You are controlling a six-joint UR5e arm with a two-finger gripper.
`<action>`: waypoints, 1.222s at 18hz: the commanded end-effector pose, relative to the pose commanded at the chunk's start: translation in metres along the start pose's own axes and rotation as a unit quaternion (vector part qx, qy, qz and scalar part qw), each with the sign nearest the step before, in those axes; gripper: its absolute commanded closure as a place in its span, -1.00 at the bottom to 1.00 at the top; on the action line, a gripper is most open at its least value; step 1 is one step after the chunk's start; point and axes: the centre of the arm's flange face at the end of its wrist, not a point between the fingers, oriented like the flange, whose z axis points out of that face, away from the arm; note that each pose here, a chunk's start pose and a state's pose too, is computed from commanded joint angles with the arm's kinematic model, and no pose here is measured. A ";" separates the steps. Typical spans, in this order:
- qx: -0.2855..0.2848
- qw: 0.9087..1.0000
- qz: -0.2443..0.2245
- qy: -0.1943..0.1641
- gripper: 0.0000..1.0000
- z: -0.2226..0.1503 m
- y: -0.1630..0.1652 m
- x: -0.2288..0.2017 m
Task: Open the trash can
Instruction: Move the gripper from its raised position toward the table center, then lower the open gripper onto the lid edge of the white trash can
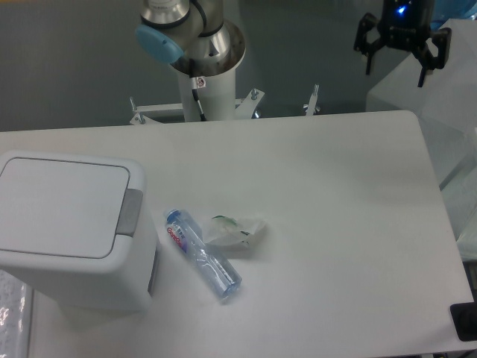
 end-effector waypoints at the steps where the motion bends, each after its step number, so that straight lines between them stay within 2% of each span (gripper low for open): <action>1: -0.001 1.000 0.000 0.001 -1.00 0.001 0.000 0.001; 5: 0.003 1.000 -0.016 0.001 -1.00 0.001 -0.002 0.001; 7: 0.007 1.000 -0.017 0.005 -1.00 0.003 -0.016 0.006; 9: 0.009 0.999 -0.044 0.007 -1.00 0.005 -0.023 0.008; 16: 0.028 0.990 -0.137 0.019 -1.00 0.002 -0.094 0.037; 19: 0.055 0.978 -0.199 0.029 -1.00 0.002 -0.138 0.055; 20: 0.082 0.971 -0.222 0.033 -1.00 0.000 -0.153 0.059; 22: 0.131 0.950 -0.278 0.054 -1.00 -0.004 -0.171 0.064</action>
